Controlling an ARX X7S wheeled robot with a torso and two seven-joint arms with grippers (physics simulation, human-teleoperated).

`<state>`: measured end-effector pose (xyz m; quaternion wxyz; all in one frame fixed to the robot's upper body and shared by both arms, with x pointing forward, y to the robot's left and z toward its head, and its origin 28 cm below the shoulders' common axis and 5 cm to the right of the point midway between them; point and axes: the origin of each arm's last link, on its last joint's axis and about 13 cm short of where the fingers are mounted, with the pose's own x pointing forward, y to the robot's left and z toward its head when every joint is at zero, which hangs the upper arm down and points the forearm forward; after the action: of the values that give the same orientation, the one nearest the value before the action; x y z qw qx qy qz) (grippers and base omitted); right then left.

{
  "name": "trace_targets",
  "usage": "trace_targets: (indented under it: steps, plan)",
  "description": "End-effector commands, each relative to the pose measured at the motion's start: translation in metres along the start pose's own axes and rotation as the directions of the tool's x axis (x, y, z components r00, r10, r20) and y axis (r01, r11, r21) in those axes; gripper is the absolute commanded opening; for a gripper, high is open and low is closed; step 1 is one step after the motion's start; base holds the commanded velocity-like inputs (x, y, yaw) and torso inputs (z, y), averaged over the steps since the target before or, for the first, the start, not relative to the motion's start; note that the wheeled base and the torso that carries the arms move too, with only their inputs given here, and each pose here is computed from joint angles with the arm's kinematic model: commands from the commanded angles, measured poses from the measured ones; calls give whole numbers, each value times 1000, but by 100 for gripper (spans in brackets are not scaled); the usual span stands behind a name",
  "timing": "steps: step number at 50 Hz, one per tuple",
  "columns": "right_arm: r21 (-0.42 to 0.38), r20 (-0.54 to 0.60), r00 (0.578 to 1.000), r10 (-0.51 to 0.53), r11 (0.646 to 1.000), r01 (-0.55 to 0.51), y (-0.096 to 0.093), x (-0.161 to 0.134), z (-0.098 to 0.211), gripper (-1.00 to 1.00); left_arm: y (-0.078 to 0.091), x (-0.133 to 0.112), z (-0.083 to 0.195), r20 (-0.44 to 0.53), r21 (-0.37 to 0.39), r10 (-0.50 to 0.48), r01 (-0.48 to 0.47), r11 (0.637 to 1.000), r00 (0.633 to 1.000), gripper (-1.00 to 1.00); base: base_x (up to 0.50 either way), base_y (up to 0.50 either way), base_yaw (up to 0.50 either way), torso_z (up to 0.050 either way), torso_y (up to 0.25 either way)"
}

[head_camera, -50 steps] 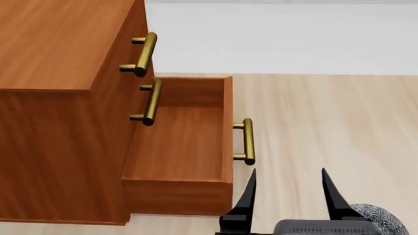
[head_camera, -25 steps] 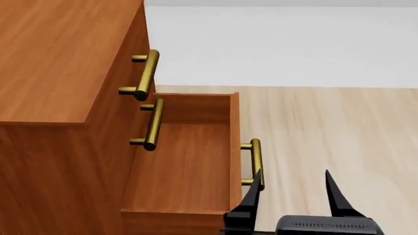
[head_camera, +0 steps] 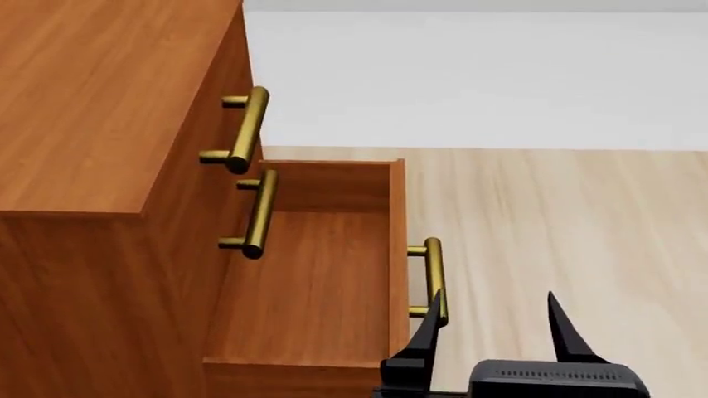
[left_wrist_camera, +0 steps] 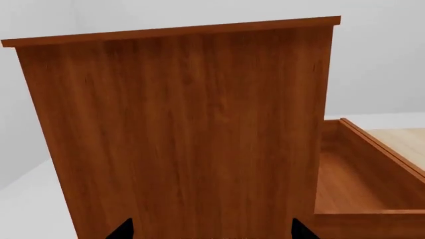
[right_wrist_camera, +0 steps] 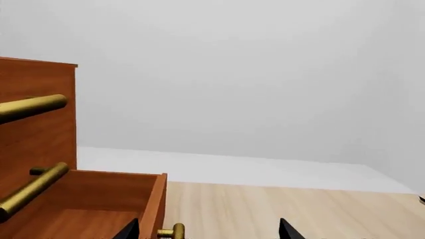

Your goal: Put the bowl in the bottom drawer of the cabinet.

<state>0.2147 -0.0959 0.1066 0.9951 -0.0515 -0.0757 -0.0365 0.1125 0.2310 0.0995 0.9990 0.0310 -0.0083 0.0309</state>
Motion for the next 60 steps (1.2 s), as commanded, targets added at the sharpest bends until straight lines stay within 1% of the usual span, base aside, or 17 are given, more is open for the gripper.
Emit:
trace_targets:
  steps: [1, 2, 9, 15, 18, 23, 24, 27, 28, 36, 38, 42, 45, 47, 51, 54, 60]
  plan:
    - [-11, -7, 1000, -5, 1000, 5, 0, 0, -1, 100, 0, 0, 0, 2, 2, -1, 1, 1000, 1000, 100, 500, 0, 0, 0, 0]
    - [-26, -18, 1000, -8, 1000, 7, 1, 1, -2, 100, 0, 0, 0, 6, 0, -5, 5, 1000, 1000, 100, 500, 0, 0, 0, 0]
    - [-41, -31, 1000, 0, 999, -1, 3, 0, 0, 100, 0, 0, 1, 7, -2, -4, 4, 1000, 1000, 100, 271, 0, 0, 0, 0]
    - [-35, -40, 999, 12, 999, -13, 4, 0, 0, 100, 1, 0, 0, 4, -4, -5, 5, 1000, 1000, 100, 0, 0, 0, 0, 0]
    - [-33, -45, 999, 17, 999, -19, 4, -1, 1, 100, 1, 1, 0, -2, 18, 8, -8, 1000, 1000, 100, 0, 0, 0, 0, 0]
    - [-17, -68, 997, 44, 999, -45, 4, -3, 6, 100, 2, 0, 1, 14, 2, -2, 2, 1000, 1000, 100, 0, 0, 0, 0, 0]
    - [-19, -70, 997, 43, 999, -44, 3, -4, 8, 100, 2, 0, 1, 23, 11, 11, -11, 1000, 1000, 100, 0, 0, 0, 0, 0]
    - [-24, -76, 997, 35, 999, -37, -1, -4, 13, 100, 2, 0, 1, 16, 1, -1, 1, 1000, 1000, 100, 0, 0, 0, 0, 0]
    - [-26, -83, 996, 37, 999, -39, -6, -5, 21, 100, 2, 0, 1, 18, -1, 0, 0, 1000, 1000, 100, 0, 0, 0, 0, 0]
    - [-52, -111, 994, 20, 998, -26, -26, -10, 44, 100, 3, 2, 1, 18, -1, 0, 0, 1000, 1000, 100, 0, 0, 0, 0, 0]
    - [-52, -135, 991, 18, 998, -26, -31, -9, 48, 100, 2, 2, 1, 17, -2, -2, 2, 1000, 1000, 100, 0, 0, 0, 0, 0]
    - [-86, -182, 983, -13, 996, -3, -47, -8, 58, 100, 2, 3, 1, 16, 0, -2, 2, 1000, 1000, 100, 0, 0, 0, 0, 0]
    - [-103, -215, 976, -19, 995, -3, -54, -7, 62, 100, 2, 3, 0, 14, 0, -3, 3, 1000, 1000, 100, 0, 0, 0, 0, 0]
    - [-85, -251, 968, -6, 996, -16, -58, -6, 64, 100, 2, 3, 0, 12, -1, -3, 3, 1000, 1000, 100, 0, 0, 0, 0, 0]
    - [-83, -279, 960, -9, 996, -15, -64, -3, 65, 100, 2, 3, 0, 13, -1, -4, 4, 1000, 1000, 100, 0, 0, 0, 0, 0]
    - [-80, -390, 920, -40, 997, 9, -79, 4, 56, 100, 2, 3, 0, 11, -3, 1, -1, 1000, 1000, 100, 0, 0, 0, 0, 0]
    - [-72, -471, 879, -79, 996, 50, -96, 7, 55, 100, 3, 4, 0, 13, 2, 4, -4, 1000, 1000, 100, 0, 0, 0, 0, 0]
